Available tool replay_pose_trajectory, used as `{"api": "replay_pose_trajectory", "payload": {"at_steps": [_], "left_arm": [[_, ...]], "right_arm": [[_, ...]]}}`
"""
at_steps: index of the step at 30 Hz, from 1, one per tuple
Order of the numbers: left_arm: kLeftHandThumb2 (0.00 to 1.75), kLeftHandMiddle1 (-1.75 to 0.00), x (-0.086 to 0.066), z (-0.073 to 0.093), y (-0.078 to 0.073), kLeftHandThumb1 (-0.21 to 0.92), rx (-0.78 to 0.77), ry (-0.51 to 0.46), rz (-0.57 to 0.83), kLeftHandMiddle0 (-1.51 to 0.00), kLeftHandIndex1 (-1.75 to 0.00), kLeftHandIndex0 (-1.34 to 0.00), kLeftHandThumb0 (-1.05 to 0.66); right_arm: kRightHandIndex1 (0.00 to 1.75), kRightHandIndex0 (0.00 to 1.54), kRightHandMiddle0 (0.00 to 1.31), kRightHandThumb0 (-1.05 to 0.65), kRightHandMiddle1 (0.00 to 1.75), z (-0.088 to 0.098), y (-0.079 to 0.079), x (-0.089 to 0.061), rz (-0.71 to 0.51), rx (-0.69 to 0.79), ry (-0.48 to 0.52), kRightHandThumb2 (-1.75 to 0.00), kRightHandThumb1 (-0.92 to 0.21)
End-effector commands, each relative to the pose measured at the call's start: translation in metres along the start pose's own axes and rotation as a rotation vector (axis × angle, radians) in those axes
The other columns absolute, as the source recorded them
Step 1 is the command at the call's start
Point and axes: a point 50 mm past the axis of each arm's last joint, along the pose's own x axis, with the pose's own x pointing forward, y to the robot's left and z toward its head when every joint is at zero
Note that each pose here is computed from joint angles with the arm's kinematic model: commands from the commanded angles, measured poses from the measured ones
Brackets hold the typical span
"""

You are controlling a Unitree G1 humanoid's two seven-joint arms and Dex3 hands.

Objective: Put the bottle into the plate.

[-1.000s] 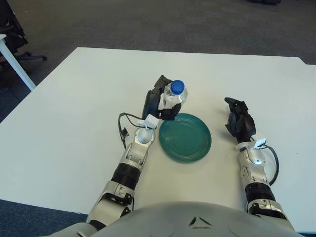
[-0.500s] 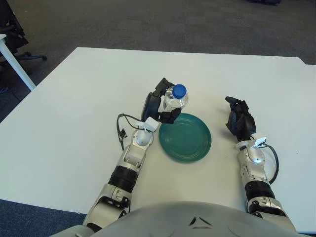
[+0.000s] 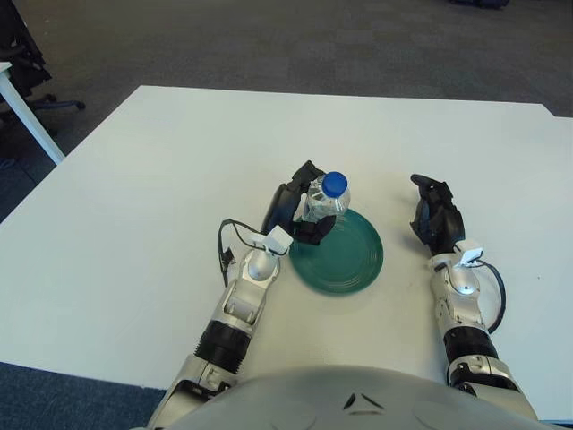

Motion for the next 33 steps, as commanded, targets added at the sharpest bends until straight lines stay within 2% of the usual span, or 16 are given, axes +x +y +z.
{"api": "replay_pose_trajectory", "payload": {"at_steps": [1, 9, 14, 18, 27, 33], "left_arm": [[1.24, -1.75, -0.007, -0.001, -0.007, 0.33, -0.033, 0.048, -0.019, -1.23, -1.75, -0.97, -0.04], [1.24, -1.75, -0.019, -0.012, -0.026, 0.33, -0.106, 0.137, -0.066, -1.23, -1.75, -0.97, -0.05], [1.23, -1.75, -0.019, -0.013, -0.03, 0.34, -0.172, 0.142, -0.088, -1.22, -1.75, -0.97, -0.05], [1.23, -1.75, -0.023, -0.01, -0.039, 0.33, -0.176, 0.157, -0.116, -1.23, -1.75, -0.97, -0.06], [1.25, -1.75, -0.026, -0.009, -0.044, 0.31, -0.133, 0.178, -0.137, -1.27, -1.75, -0.98, -0.12], [1.27, -1.75, -0.035, -0.016, -0.046, 0.29, -0.148, 0.217, -0.157, -1.27, -1.75, -1.0, -0.12]], "right_arm": [[0.13, 0.45, 0.0, -0.7, 0.88, -0.044, 0.015, -0.045, -0.01, 0.065, 0.236, -0.68, -0.92], [0.13, 0.43, 0.0, -0.71, 0.85, -0.041, 0.019, -0.046, -0.009, 0.074, 0.24, -0.67, -0.92], [0.14, 0.44, 0.0, -0.71, 0.89, -0.041, 0.024, -0.046, -0.01, 0.091, 0.253, -0.67, -0.92], [0.15, 0.44, 0.0, -0.7, 0.91, -0.041, 0.026, -0.046, -0.003, 0.1, 0.263, -0.67, -0.92], [0.15, 0.41, 0.0, -0.69, 0.92, -0.043, 0.03, -0.048, 0.003, 0.106, 0.278, -0.69, -0.92], [0.15, 0.4, 0.0, -0.68, 0.9, -0.043, 0.032, -0.047, 0.004, 0.118, 0.277, -0.69, -0.92]]}}
